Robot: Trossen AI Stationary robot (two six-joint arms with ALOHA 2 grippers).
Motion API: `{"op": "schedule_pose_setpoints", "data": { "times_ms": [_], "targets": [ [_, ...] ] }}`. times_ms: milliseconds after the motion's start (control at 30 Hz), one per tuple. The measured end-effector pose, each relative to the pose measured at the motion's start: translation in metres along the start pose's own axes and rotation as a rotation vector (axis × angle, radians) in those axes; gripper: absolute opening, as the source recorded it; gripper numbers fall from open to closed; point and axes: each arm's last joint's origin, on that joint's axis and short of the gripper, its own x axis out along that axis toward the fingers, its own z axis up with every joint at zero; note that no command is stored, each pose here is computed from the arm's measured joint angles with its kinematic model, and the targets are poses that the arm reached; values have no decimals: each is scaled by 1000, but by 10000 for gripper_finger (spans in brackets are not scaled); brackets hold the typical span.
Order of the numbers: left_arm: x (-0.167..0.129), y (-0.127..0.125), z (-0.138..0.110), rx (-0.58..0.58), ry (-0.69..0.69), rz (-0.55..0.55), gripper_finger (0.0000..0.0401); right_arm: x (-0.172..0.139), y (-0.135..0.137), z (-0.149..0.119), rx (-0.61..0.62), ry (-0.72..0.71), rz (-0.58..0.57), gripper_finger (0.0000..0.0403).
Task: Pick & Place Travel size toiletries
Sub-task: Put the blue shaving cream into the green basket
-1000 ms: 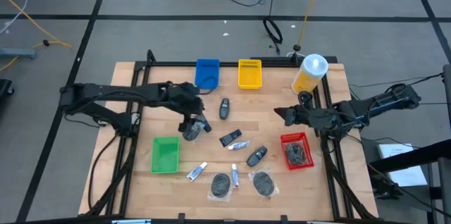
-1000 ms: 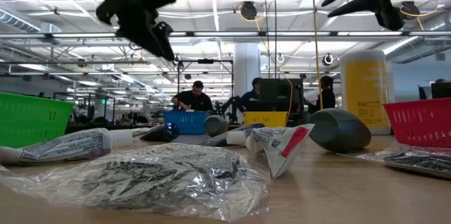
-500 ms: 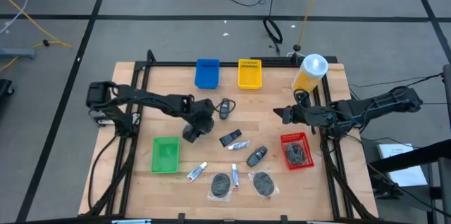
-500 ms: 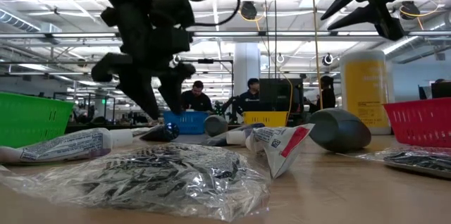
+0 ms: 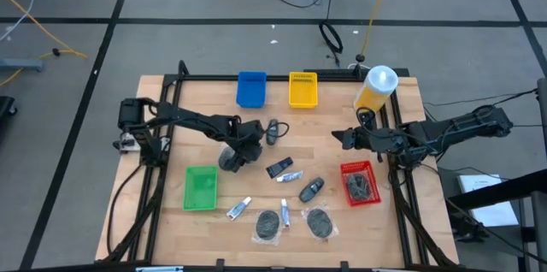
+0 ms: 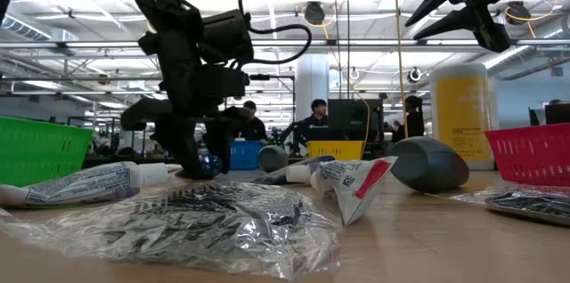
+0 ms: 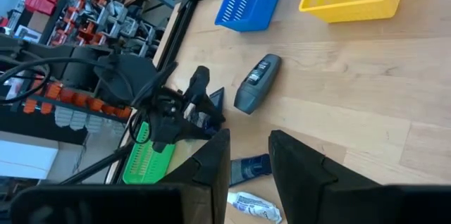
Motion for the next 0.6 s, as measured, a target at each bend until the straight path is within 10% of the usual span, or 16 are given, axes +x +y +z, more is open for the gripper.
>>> {"op": "schedule_pose_setpoints", "data": {
  "times_ms": [333, 600],
  "targets": [
    [-7, 0, 3, 34, -26, 43, 112, 0, 0, 0, -1, -1, 0, 91],
    [-37, 1, 10, -166, -91, 143, 118, 1, 0, 1, -7, -10, -4, 91]
  ]
}}
